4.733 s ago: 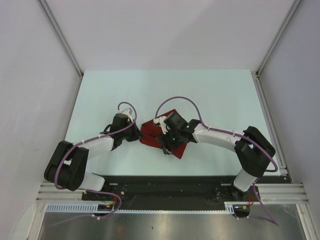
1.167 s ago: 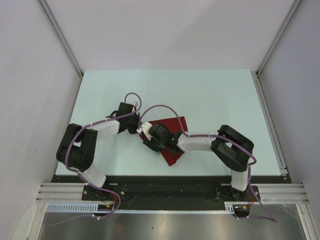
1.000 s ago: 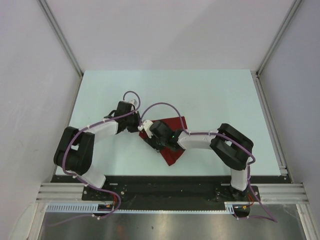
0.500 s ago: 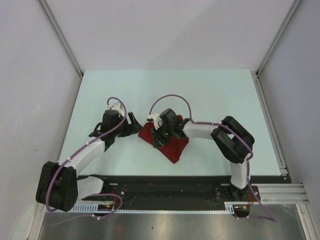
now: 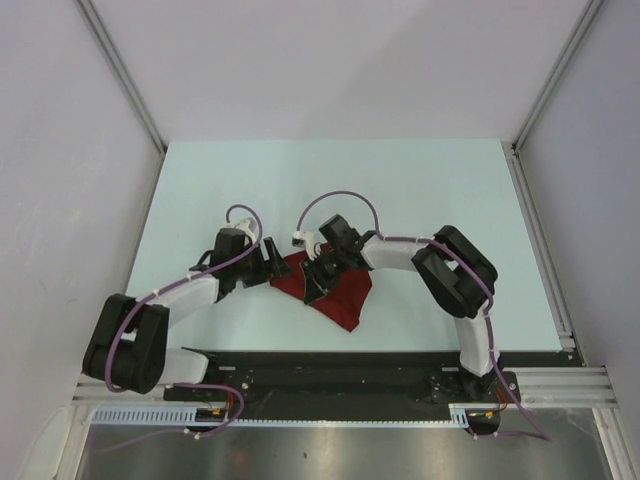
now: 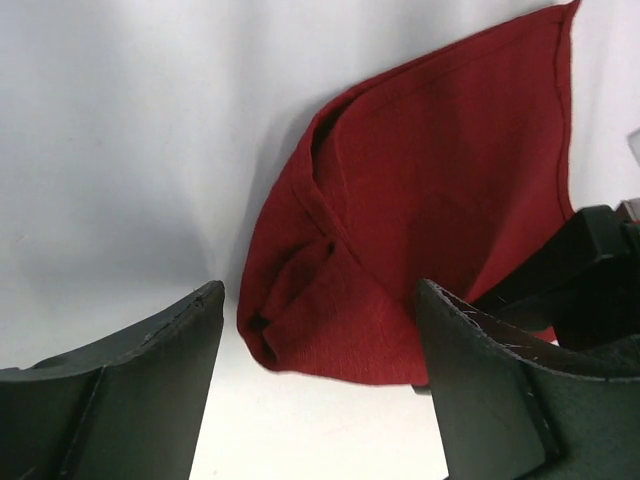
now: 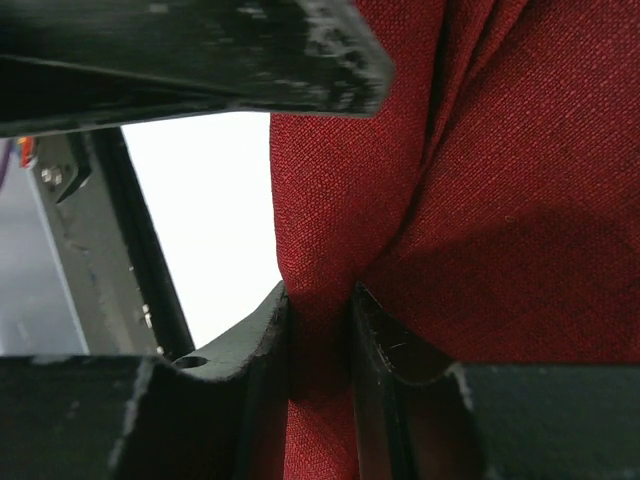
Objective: Fold the napkin, place the utensils inside, and roll it up
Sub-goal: Roll the napkin with the utensil
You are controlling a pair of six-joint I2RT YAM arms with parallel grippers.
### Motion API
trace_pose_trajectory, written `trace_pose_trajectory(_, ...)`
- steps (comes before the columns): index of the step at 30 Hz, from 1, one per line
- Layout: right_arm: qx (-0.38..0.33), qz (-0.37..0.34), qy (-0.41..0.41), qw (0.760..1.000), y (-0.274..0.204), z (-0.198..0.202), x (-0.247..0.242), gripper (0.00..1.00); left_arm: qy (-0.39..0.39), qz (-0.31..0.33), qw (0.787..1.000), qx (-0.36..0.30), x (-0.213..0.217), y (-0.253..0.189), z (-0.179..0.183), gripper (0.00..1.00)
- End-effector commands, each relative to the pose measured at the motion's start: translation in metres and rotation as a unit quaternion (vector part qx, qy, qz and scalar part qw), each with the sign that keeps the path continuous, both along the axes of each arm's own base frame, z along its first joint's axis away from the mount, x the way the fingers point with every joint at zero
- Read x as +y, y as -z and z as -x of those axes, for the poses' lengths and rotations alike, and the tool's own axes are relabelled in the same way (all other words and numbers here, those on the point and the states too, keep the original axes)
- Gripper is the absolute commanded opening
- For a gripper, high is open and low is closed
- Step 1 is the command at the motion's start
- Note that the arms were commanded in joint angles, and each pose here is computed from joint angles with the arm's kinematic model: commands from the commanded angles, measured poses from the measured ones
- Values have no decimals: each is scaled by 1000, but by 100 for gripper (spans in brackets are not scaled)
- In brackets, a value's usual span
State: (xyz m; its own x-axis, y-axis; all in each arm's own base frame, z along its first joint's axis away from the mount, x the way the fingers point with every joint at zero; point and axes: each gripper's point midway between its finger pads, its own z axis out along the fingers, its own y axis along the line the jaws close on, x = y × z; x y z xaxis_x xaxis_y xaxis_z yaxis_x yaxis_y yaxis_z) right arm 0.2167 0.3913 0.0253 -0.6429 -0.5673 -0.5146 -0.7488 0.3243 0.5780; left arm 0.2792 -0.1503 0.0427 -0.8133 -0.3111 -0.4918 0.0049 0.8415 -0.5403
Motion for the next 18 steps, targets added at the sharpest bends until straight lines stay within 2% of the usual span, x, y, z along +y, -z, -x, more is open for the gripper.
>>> trace_pose_trajectory(1, 111, 52, -35, 992, 31, 46, -25, 25, -10, 3, 1000, -7, -1, 0, -12, 80)
trace_pose_trajectory(4, 122, 50, -36, 991, 33, 45, -27, 25, -8, 2, 1000, 0, -1, 7, -12, 77)
trace_pose_trajectory(7, 130, 47, -38, 990, 34, 44, -29, 25, -1, 20, 1000, 6, -7, 10, -9, 67)
trace_pose_trajectory(10, 133, 47, -32, 990, 34, 38, -30, 26, 10, 46, 999, 16, -15, 14, 0, 45)
trace_pose_trajectory(11, 131, 45, -29, 990, 32, 35, -30, 27, 11, 49, 999, 19, -15, 15, 3, 28)
trace_pose_trajectory(14, 118, 32, -25, 992, 18, 26, -27, 36, 9, 47, 999, 22, -14, 15, 2, 2)
trace_pose_trajectory(15, 111, 28, -20, 993, 12, 19, -26, 43, 7, 44, 999, 24, -14, 15, 1, 0)
trace_pose_trajectory(18, 66, 21, 5, 998, -19, 1, -27, 56, 2, 30, 999, 25, -10, 13, -4, 0)
